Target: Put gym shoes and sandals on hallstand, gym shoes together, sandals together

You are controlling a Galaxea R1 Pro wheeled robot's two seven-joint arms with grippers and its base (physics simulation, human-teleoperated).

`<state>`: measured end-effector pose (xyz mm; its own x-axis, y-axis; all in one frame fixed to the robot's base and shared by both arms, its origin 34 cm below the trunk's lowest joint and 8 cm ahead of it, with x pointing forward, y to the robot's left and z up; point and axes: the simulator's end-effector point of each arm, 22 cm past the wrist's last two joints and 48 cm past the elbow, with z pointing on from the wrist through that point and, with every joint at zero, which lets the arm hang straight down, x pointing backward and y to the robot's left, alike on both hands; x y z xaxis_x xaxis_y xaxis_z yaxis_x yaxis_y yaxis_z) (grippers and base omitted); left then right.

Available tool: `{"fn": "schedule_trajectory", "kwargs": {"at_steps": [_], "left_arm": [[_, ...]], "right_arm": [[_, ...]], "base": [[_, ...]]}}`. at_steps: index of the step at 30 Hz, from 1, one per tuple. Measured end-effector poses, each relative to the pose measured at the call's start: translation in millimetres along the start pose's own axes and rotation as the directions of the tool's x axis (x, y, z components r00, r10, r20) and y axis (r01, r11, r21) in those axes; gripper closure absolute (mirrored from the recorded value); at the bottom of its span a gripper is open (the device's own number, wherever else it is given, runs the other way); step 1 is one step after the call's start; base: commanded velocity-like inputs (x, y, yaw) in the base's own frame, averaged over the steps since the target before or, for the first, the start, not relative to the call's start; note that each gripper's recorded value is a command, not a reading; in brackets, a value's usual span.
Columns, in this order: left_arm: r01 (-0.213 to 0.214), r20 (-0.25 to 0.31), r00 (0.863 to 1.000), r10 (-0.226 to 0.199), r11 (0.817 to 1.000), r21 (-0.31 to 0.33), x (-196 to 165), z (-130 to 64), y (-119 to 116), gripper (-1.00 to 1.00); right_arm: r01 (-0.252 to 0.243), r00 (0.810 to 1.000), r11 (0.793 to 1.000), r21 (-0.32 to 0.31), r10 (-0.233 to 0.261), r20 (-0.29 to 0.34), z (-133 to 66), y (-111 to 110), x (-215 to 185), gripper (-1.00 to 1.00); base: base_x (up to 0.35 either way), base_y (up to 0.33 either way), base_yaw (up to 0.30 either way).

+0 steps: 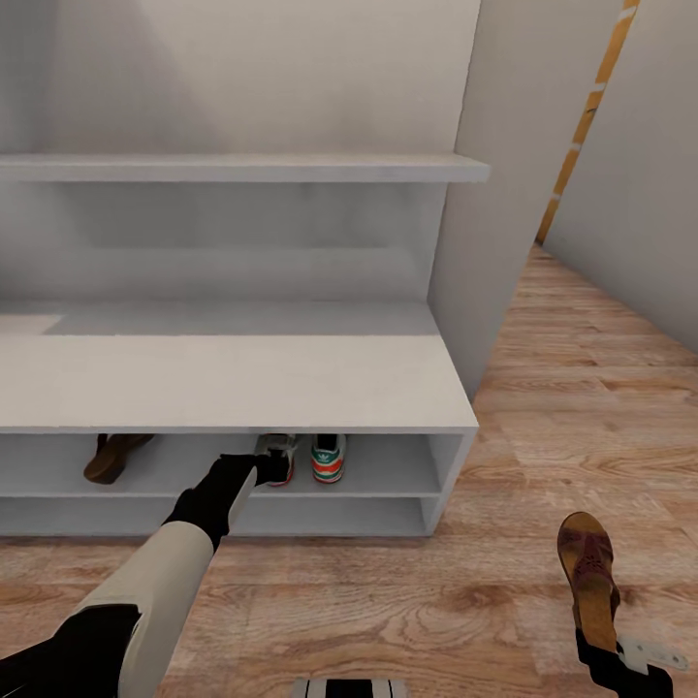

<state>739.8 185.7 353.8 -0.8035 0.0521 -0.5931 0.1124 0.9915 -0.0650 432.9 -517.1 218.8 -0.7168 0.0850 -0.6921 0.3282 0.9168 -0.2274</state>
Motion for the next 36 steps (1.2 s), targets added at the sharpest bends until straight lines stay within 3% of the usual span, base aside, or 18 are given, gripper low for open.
{"fn": "schedule_trajectory", "kwargs": {"at_steps": [30, 36], "left_arm": [[0.015, 0.008, 1.0, -0.015, 1.0, 0.002, -1.3, 0.0, 1.1, 1.0], [-0.001, 0.006, 1.0, 0.001, 1.0, -0.009, -0.1, 0.1, 4.2, 1.0]], "right_arm": [[0.0, 1.0, 1.0, 0.0, 0.0, -0.001, -0.2, -0.2, 0.8, 1.0], [0.0, 1.0, 1.0, 0.0, 0.0, -0.001, -0.1, 0.0, 0.4, 1.0]], "base": [[0.002, 0.0, 0.0], [0.116, -0.038, 0.0]]}}
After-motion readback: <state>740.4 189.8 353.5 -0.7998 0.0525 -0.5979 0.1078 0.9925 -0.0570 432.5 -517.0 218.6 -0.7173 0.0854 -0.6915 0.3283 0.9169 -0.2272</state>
